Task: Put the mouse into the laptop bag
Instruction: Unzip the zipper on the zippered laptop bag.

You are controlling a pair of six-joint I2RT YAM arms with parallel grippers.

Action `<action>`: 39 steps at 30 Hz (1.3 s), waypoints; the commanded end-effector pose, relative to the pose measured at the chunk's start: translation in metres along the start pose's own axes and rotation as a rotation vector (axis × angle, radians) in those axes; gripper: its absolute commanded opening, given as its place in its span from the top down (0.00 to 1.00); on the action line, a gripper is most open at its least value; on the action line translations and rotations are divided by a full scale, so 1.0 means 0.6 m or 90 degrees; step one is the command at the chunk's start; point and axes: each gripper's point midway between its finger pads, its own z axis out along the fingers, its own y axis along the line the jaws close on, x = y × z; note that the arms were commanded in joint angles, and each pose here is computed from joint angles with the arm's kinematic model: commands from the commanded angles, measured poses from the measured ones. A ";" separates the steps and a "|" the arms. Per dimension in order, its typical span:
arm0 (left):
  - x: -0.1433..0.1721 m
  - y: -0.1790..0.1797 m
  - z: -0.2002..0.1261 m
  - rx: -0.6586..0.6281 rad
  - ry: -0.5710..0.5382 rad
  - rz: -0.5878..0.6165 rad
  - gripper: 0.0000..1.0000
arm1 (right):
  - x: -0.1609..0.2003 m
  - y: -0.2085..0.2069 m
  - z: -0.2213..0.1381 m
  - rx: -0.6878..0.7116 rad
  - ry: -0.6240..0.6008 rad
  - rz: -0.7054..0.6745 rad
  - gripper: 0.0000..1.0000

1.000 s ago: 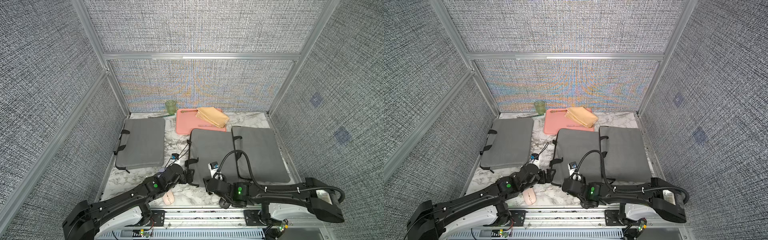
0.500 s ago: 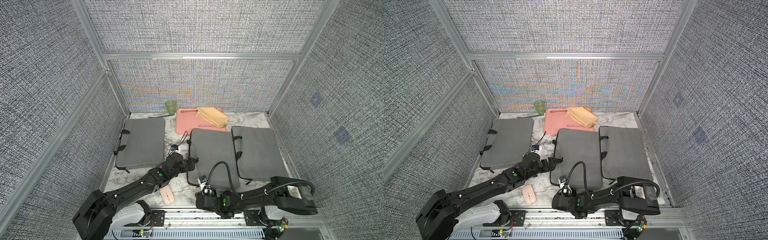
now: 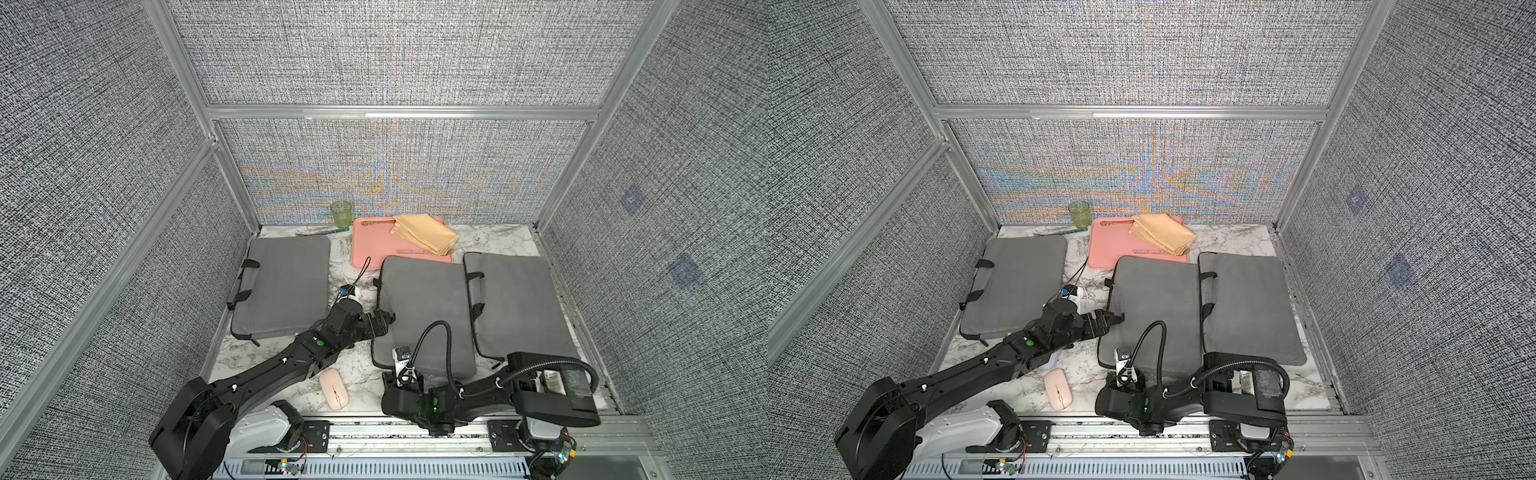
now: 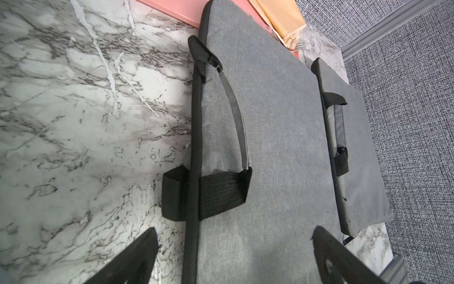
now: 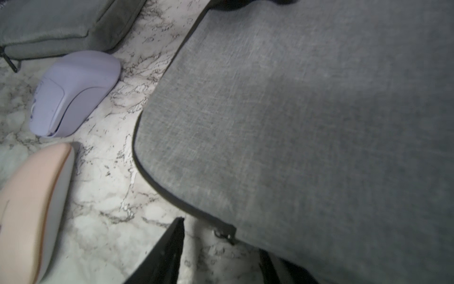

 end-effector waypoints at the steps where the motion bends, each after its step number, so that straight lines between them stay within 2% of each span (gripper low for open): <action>1: -0.008 -0.006 0.002 0.012 -0.008 0.004 0.03 | 0.035 -0.042 0.009 0.036 0.032 -0.015 0.76; 4: -0.007 -0.001 0.005 0.005 -0.006 0.001 0.02 | 0.026 -0.047 0.001 0.026 0.017 -0.010 0.92; 8: 0.001 0.014 0.013 -0.014 0.001 -0.018 0.02 | 0.011 -0.055 -0.024 0.007 0.022 -0.003 1.00; 16: -0.013 0.020 0.028 -0.030 -0.012 -0.023 0.01 | 0.007 -0.108 -0.058 0.016 0.070 0.026 1.00; 20: -0.034 0.018 0.055 -0.039 -0.013 -0.029 0.00 | 0.006 -0.129 -0.062 0.025 0.069 0.033 1.00; 32: -0.126 0.052 0.203 -0.092 0.020 -0.092 0.00 | -0.008 -0.130 -0.066 0.024 0.058 0.028 1.00; 37: -0.158 0.025 0.269 -0.010 0.066 -0.119 0.01 | -0.015 -0.130 -0.071 0.020 0.050 0.028 1.00; 39: -0.149 0.028 0.300 -0.004 0.090 -0.130 0.01 | -0.019 -0.131 -0.074 0.018 0.046 0.028 1.00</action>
